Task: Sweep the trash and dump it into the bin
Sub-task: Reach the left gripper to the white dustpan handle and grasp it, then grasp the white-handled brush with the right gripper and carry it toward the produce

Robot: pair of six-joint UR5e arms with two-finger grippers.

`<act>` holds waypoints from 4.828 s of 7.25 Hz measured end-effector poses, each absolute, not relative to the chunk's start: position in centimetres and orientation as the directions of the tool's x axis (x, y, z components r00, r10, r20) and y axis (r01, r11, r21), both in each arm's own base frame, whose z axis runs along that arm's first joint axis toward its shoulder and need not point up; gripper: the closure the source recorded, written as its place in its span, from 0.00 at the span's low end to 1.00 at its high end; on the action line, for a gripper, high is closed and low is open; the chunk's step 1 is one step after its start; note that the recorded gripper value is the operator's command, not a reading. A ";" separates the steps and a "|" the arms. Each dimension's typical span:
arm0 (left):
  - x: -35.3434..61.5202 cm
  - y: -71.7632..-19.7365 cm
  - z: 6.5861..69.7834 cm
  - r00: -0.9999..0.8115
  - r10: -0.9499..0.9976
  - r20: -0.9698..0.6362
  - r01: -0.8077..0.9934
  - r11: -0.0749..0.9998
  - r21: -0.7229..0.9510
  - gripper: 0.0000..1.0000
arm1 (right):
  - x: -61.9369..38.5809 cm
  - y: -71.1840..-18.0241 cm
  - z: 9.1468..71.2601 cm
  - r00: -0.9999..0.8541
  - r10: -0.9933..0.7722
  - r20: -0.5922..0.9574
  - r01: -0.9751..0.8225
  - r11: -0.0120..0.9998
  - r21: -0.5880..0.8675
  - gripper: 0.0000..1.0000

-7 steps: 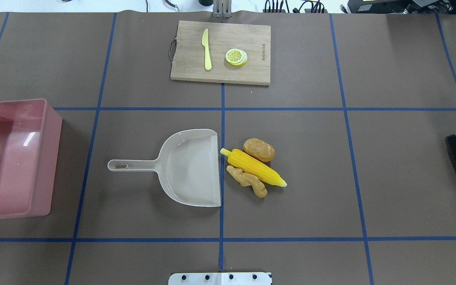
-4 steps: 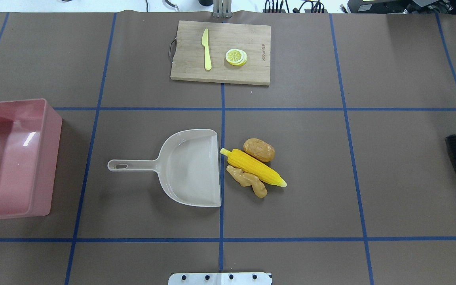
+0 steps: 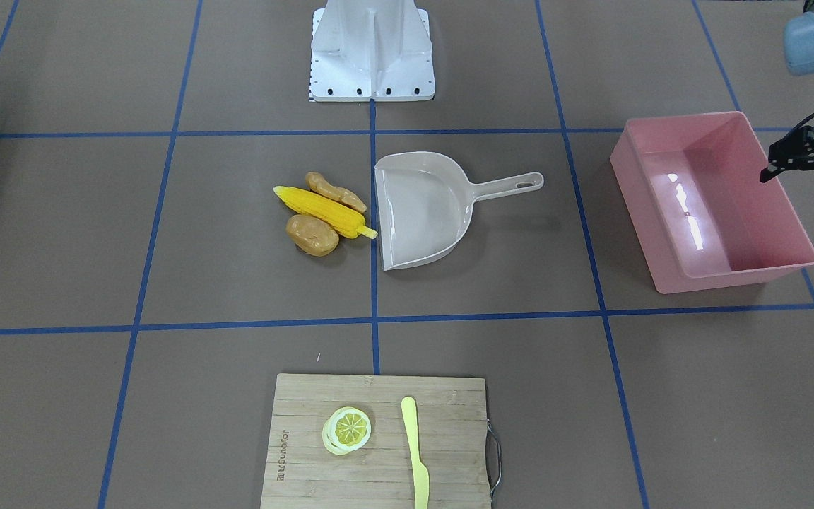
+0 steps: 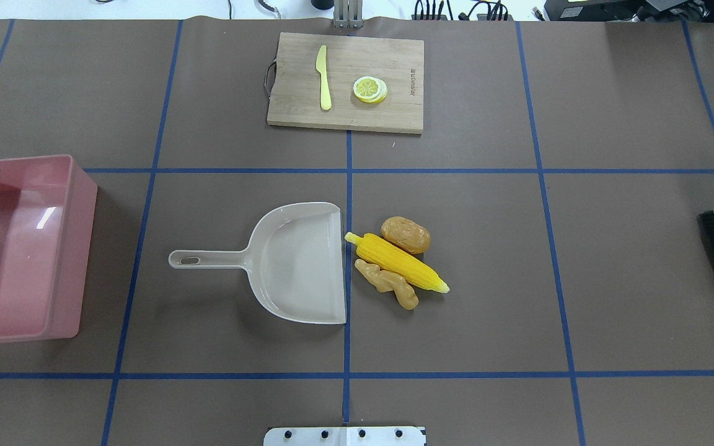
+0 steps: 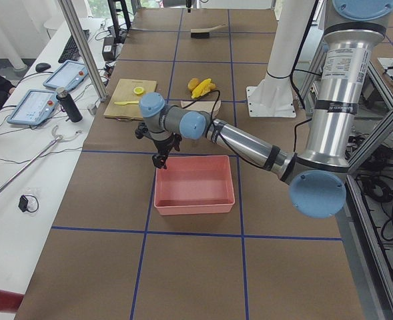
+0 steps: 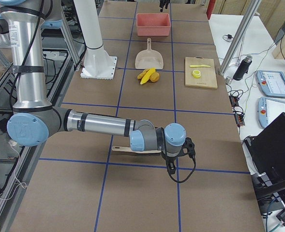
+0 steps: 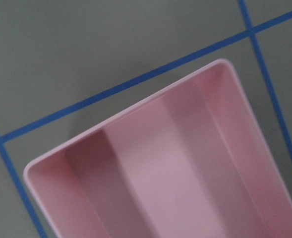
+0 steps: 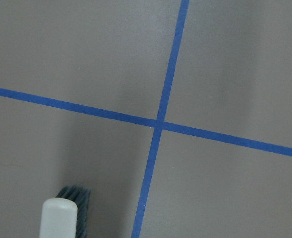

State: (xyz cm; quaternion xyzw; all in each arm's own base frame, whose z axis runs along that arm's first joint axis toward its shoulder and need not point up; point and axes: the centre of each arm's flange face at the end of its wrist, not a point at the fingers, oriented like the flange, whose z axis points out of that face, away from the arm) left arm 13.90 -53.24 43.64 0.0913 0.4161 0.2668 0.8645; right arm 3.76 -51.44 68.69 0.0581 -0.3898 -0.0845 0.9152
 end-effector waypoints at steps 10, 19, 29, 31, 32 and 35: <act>29.6 -49.6 24.5 0.169 0.951 -0.260 -0.336 0.303 0.892 0.01 | -0.4 -50.6 69.9 0.709 -0.266 0.653 0.206 0.964 0.169 0.00; 37.6 -42.8 27.4 0.026 0.992 0.120 -0.283 -0.107 0.953 0.03 | -7.0 -35.3 64.7 0.687 -0.011 0.727 0.041 0.999 -0.024 0.09; 42.3 -40.6 38.6 0.071 0.997 -0.018 -0.133 0.028 0.991 0.03 | -7.7 -31.1 67.2 0.686 -0.047 0.726 0.097 0.995 -0.027 0.00; 43.5 -39.7 38.5 0.061 0.997 -0.052 -0.130 0.059 0.990 0.03 | -7.9 -30.8 68.4 0.676 -0.032 0.737 0.112 0.992 -0.060 0.04; 44.2 -39.4 38.5 0.061 0.996 -0.063 -0.131 0.071 0.989 0.03 | -8.2 -30.7 68.8 0.662 -0.031 0.749 0.127 0.989 -0.071 0.32; 45.8 -39.4 38.3 0.057 0.996 -0.072 -0.136 0.079 0.988 0.03 | -8.6 -30.5 68.9 0.646 -0.045 0.762 0.140 0.988 -0.061 1.00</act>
